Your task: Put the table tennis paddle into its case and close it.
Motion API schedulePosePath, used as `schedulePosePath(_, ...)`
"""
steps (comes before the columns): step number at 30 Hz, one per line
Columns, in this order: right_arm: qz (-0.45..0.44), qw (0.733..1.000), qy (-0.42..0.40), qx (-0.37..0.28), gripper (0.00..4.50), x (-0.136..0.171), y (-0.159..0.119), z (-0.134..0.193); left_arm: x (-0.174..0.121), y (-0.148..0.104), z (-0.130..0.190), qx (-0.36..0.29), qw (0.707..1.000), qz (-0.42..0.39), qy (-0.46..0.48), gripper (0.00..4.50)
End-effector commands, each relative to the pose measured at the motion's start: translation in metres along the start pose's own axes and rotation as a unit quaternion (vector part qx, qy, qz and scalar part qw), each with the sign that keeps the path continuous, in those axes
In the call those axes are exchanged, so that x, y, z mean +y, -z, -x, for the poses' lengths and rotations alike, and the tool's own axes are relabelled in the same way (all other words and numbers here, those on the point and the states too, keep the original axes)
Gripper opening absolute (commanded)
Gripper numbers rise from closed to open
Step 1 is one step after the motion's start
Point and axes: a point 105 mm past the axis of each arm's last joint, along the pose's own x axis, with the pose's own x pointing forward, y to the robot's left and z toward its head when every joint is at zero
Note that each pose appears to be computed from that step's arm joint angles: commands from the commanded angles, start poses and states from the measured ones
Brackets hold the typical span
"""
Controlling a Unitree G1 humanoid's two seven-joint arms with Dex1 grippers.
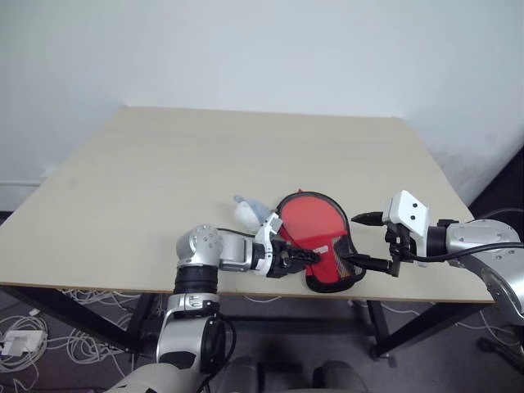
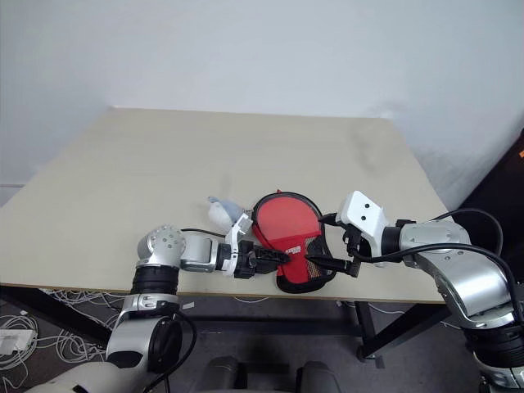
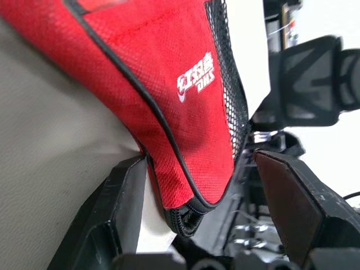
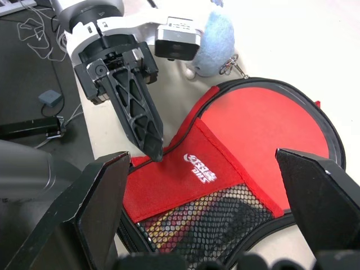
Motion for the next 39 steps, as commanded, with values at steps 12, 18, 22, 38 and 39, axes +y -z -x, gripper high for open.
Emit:
schedulePosePath(12, 0.017, 1.000, 0.010, -0.016, 4.50, 0.000, -0.013, 0.002, 0.047, 0.008, 0.000, 0.036, 0.987, 0.052, -0.146, 3.35)
schedulePosePath(18, 0.019, 1.000, 0.011, -0.017, 4.50, -0.001, -0.014, 0.002, 0.050, 0.013, 0.001, 0.045, 0.986, 0.046, -0.152, 2.84)
schedulePosePath(22, 0.020, 1.000, 0.011, -0.018, 4.50, -0.002, -0.015, 0.001, 0.052, 0.016, 0.002, 0.049, 0.986, 0.041, -0.156, 1.45)
schedulePosePath(38, 0.021, 1.000, 0.009, -0.020, 4.50, -0.002, -0.016, -0.001, 0.040, 0.030, 0.007, 0.072, 0.994, -0.011, -0.083, 0.02)
schedulePosePath(39, 0.021, 1.000, 0.009, -0.020, 4.50, -0.002, -0.016, -0.001, 0.037, 0.031, 0.008, 0.074, 0.994, -0.021, -0.073, 0.02)
